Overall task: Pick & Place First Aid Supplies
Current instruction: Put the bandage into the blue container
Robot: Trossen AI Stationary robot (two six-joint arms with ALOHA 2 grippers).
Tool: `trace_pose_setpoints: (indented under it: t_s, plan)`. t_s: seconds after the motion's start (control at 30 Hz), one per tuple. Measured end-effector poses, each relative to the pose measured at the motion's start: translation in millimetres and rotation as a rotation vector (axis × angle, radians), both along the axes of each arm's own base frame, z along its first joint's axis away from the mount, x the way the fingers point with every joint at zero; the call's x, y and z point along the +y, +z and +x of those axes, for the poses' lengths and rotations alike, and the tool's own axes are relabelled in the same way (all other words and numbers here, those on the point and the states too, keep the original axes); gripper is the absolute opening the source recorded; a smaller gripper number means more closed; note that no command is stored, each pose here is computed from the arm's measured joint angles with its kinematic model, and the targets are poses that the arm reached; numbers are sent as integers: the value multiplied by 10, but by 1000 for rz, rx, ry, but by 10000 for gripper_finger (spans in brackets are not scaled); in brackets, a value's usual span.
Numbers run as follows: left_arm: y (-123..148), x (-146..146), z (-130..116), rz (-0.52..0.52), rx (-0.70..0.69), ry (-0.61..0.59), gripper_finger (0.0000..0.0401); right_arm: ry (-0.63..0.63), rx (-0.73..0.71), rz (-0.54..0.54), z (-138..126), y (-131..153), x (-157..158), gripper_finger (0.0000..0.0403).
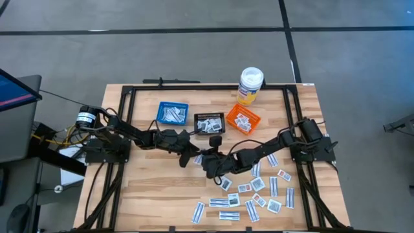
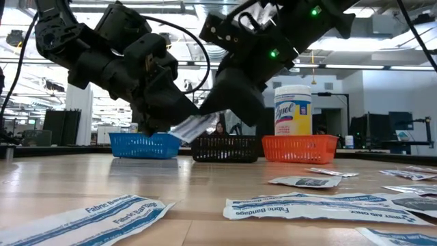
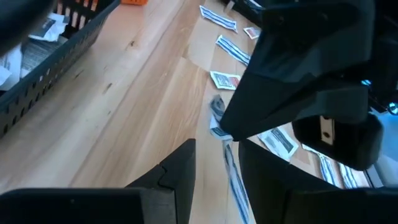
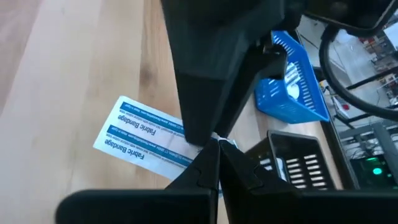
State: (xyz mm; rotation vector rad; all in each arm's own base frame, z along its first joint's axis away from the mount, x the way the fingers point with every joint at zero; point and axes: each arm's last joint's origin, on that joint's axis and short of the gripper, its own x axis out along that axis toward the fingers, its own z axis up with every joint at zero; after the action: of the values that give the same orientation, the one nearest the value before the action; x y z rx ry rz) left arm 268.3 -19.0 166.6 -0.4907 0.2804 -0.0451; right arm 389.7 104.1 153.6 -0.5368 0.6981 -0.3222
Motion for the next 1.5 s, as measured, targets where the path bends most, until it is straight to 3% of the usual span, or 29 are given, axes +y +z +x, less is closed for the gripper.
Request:
trace_pose_setpoints:
  t_s: [0.23,0.5,0.67,0.87,1.1,1.2,1.4,1.5]
  plan:
    - [1,-40,-3,80,-10,-37,110,-32,-45,36,27,19,-39,0]
    - [0,-51,-4,171,-21,-64,12,-35,-51,30,22,23,-18,0]
    - [0,-51,-4,210,-26,-75,10,-51,-58,-3,0,28,35,14]
    - [-7,-50,-6,228,-20,-79,8,-43,-51,-45,-41,54,114,56]
    - [-9,-38,-5,324,-23,-63,7,-96,-52,-118,-121,94,190,105]
    - [-11,-62,-8,405,-31,-93,9,-110,-79,-36,-146,139,198,124]
    - [-9,-225,-28,606,-66,-183,7,-68,-117,285,-146,324,102,142]
    - [-5,-314,-43,682,-78,-197,10,-66,-95,345,-141,321,43,143]
